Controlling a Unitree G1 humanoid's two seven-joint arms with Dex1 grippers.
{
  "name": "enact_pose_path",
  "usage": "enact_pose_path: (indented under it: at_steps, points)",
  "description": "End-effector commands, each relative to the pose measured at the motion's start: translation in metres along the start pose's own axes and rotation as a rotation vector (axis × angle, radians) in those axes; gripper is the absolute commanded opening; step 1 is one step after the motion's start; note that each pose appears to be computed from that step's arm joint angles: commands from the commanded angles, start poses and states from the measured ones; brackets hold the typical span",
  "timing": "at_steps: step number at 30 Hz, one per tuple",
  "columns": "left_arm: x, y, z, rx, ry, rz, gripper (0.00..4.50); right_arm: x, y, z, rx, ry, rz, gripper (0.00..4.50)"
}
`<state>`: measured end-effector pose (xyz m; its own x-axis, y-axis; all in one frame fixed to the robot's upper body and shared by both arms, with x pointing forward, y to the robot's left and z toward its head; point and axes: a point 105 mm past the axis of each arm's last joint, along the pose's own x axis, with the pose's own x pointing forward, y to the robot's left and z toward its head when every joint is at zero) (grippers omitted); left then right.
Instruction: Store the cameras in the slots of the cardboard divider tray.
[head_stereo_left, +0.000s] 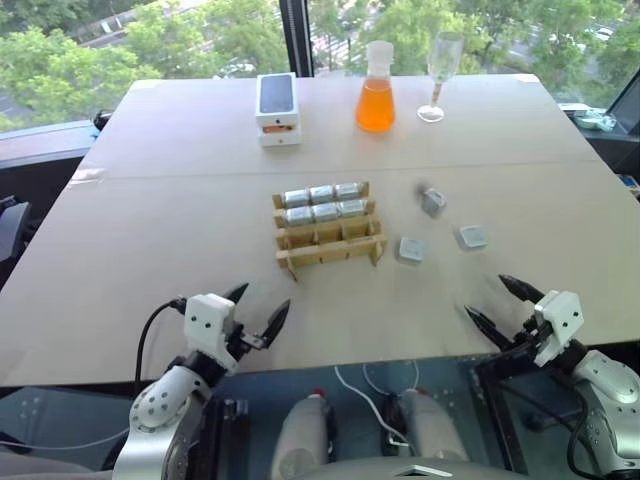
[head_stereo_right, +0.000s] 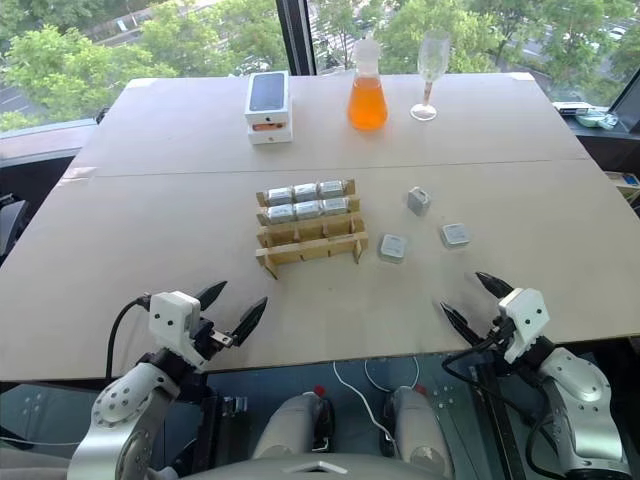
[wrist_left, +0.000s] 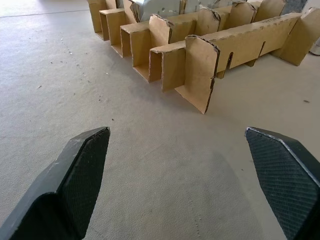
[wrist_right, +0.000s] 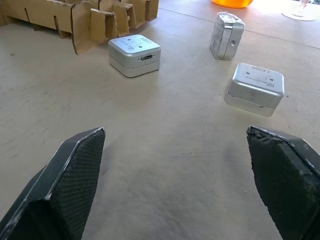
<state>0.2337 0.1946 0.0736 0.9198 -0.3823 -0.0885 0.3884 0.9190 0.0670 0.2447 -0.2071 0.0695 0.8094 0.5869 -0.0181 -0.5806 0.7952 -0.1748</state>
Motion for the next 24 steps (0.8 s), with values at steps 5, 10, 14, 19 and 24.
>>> enact_pose_path:
  at_steps: [5,10,14,19,24]
  points:
    - [-0.002,-0.006,0.006,-0.01,-0.023,-0.032,4.45,-0.003,-0.005,0.007,-0.024,-0.017,-0.017,4.5]
    - [-0.002,-0.007,0.006,-0.009,-0.021,-0.028,4.45,-0.002,-0.005,0.006,-0.022,-0.016,-0.016,4.5]
    - [-0.002,-0.009,0.007,0.003,-0.022,-0.039,4.45,0.002,-0.01,0.008,-0.011,-0.022,-0.062,4.5]
    - [0.0,-0.028,0.019,0.082,-0.054,-0.223,4.45,0.017,-0.024,0.008,0.045,0.005,-0.221,4.5]
    - [0.008,-0.036,0.041,0.126,-0.096,-0.391,4.45,0.041,-0.018,0.004,0.082,0.054,-0.296,4.5]
